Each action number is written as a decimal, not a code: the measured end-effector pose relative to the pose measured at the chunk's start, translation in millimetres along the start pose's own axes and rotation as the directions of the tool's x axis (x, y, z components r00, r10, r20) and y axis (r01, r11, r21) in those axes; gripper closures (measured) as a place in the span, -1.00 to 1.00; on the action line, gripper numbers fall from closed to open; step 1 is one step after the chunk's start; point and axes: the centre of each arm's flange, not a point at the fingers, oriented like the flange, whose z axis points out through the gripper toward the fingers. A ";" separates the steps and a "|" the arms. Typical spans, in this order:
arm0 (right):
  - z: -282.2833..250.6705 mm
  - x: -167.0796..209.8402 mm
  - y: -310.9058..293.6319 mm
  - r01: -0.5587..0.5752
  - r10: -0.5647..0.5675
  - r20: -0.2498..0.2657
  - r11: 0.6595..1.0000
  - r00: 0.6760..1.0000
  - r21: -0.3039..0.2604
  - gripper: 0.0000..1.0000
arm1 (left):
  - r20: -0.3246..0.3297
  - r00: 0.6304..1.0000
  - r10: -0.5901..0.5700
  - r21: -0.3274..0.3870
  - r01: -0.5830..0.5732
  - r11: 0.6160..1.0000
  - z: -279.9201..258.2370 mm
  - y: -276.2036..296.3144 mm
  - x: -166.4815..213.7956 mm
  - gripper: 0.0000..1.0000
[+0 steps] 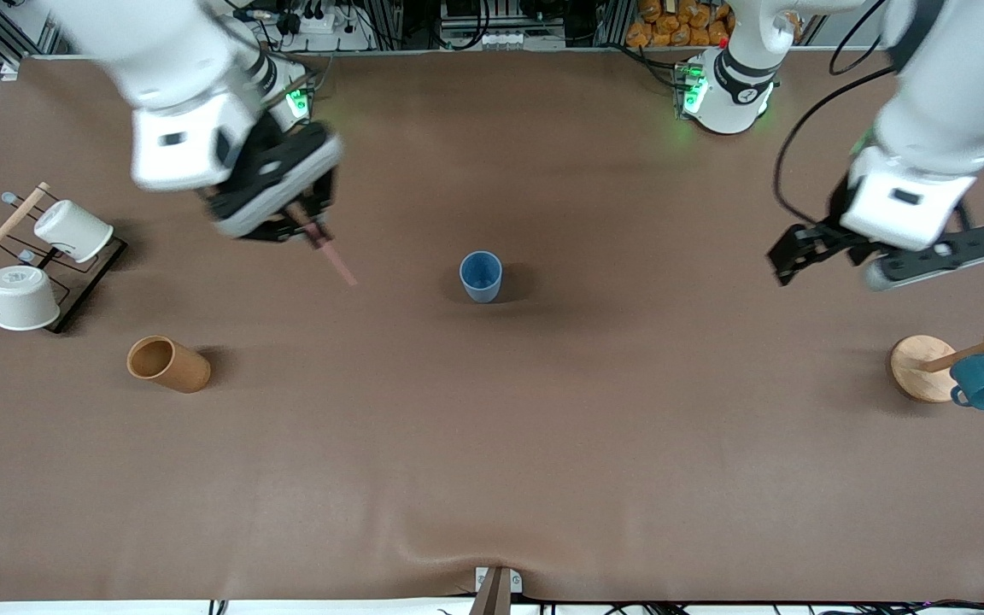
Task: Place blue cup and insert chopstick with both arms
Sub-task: 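Release the blue cup with the left gripper while the right gripper carries the chopstick, then lower the pink chopstick into the blue cup with the right gripper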
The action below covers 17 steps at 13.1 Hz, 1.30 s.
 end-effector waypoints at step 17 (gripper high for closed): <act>191.1 29.8 -137.2 -0.220 0.219 0.102 0.975 0.970 -0.005 0.81 | 0.138 0.976 0.170 -0.032 -0.167 0.985 -17.3 -96.0 -0.4 -1.00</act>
